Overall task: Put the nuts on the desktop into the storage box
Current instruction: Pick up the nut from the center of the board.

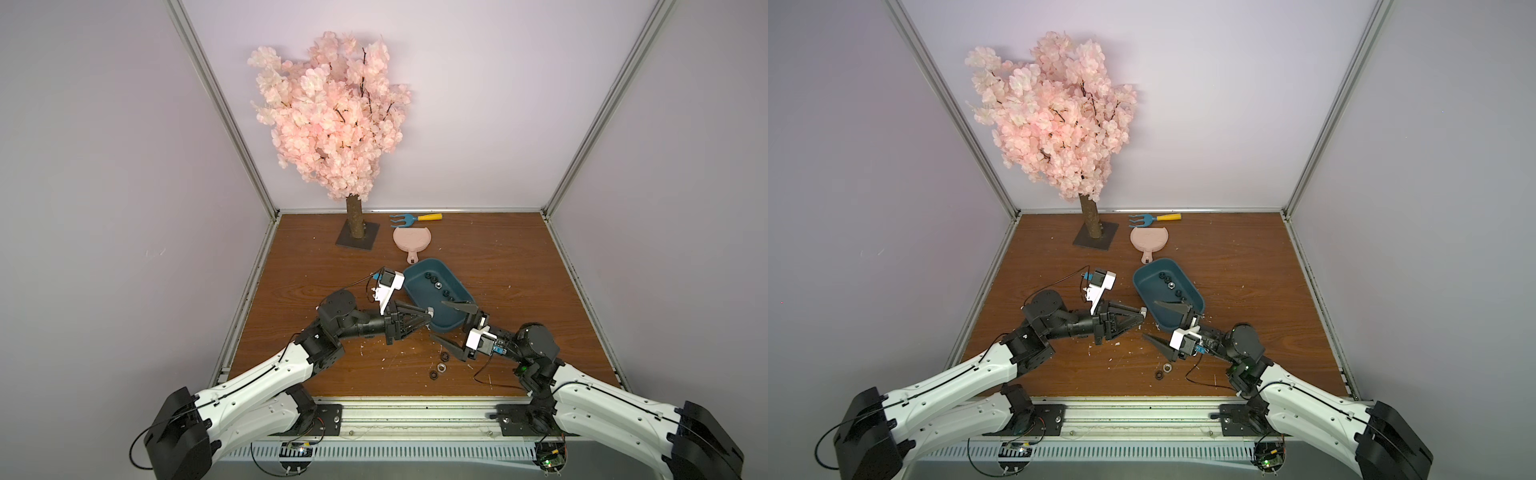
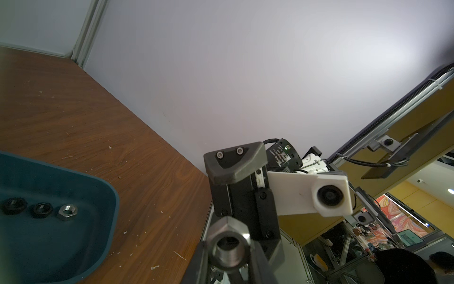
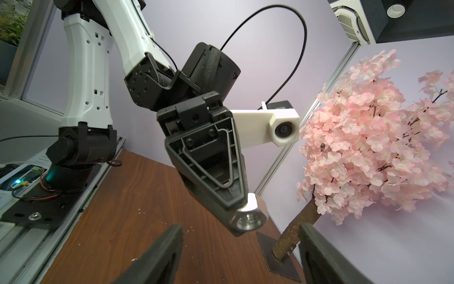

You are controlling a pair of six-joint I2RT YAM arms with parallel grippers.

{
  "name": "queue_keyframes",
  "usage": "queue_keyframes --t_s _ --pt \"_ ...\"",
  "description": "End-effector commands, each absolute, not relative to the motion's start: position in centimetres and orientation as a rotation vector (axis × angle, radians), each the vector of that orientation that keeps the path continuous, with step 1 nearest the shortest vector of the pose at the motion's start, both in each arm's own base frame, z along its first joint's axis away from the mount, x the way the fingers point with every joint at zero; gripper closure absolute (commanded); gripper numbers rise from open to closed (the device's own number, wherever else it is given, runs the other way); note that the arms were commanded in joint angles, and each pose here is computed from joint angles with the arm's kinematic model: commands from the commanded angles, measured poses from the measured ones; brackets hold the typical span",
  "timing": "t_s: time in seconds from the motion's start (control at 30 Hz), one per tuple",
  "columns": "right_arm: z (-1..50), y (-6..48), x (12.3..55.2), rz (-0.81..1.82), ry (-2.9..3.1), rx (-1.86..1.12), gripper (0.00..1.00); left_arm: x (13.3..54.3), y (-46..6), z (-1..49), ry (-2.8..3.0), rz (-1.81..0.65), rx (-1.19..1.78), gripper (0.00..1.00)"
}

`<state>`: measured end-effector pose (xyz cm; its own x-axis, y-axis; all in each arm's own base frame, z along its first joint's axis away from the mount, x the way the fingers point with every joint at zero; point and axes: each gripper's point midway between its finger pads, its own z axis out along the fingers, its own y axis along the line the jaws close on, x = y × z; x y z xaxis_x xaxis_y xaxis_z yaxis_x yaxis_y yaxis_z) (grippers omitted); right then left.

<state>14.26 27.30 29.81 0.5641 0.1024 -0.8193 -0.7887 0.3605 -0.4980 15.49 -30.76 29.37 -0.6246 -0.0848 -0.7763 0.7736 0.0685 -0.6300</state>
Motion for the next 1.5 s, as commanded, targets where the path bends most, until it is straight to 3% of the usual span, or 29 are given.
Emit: queue_keyframes --t_s 0.0,0.27,0.73,0.97,1.13,1.3,1.4,1.47 --pt "33.3 27.1 13.9 0.673 0.705 -0.976 0.21 15.0 -30.7 30.5 1.619 -1.671 0.724 0.82" --pt "33.6 27.6 14.4 0.728 0.752 -0.959 0.35 14.7 -30.6 30.5 1.613 -1.676 0.732 0.81" --pt "33.5 28.3 14.7 0.749 0.776 -0.983 0.51 14.3 -30.7 30.5 1.603 -1.693 0.758 0.80" --pt "33.4 28.4 14.8 0.739 0.783 -0.993 0.69 14.3 -30.7 30.4 1.606 -1.696 0.761 0.79" --pt "33.4 28.5 14.9 0.741 0.789 -0.992 0.73 14.3 -30.8 30.1 1.620 -1.699 0.763 0.78" --pt "33.2 28.5 15.3 0.746 0.825 -0.979 0.76 14.1 -30.8 30.4 1.605 -1.704 0.773 0.62" --pt "32.9 28.4 16.0 0.747 0.876 -0.959 0.77 14.0 -30.7 30.6 1.594 -1.700 0.776 0.38" --pt "32.7 28.3 16.6 0.746 0.924 -0.939 0.77 14.1 -30.6 30.7 1.582 -1.684 0.783 0.15"
